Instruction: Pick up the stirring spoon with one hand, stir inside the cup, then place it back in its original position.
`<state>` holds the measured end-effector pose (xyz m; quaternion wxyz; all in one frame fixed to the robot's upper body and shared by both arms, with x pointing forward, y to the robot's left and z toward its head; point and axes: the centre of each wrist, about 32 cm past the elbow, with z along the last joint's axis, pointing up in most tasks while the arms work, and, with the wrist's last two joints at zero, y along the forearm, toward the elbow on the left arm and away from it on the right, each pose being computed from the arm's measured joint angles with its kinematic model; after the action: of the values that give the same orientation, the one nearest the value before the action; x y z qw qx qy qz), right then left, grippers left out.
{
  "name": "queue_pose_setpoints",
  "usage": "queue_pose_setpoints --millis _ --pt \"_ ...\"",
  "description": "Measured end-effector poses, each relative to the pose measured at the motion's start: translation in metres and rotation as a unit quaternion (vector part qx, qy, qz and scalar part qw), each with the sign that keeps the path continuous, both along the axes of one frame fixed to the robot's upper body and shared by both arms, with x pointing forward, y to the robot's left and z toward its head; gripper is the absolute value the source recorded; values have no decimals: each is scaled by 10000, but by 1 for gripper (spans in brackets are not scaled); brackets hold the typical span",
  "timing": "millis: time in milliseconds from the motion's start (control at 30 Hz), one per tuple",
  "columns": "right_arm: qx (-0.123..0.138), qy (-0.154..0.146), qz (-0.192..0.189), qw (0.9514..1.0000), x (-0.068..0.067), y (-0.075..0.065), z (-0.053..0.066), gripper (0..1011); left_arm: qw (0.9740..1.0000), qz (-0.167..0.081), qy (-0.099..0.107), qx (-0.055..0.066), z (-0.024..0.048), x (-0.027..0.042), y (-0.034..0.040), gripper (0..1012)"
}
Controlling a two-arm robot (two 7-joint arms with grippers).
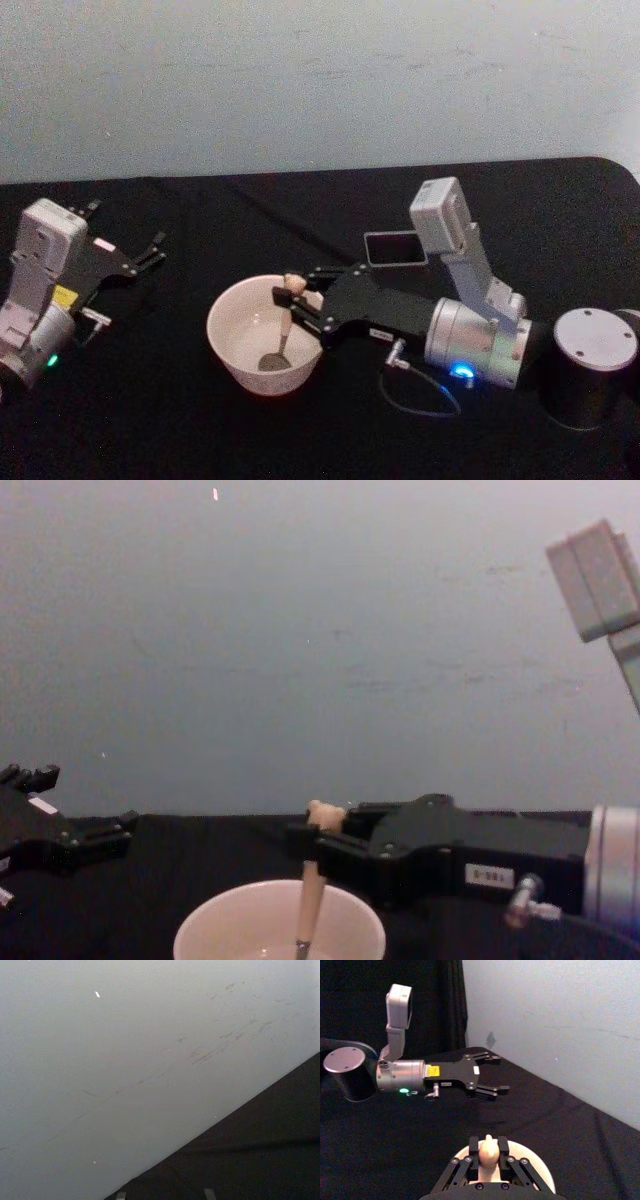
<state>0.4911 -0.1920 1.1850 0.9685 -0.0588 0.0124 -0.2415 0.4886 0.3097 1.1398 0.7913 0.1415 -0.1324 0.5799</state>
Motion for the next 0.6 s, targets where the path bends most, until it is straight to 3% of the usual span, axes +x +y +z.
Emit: queue_pose_setpoints --millis 300,600 --pt "0 41 44 10000 44 141 -18 215 10000 0 0 0 0 0 0 1001" --pt "-55 -37 -179 9998 219 284 -28 215 10000 0 0 0 0 0 0 1002"
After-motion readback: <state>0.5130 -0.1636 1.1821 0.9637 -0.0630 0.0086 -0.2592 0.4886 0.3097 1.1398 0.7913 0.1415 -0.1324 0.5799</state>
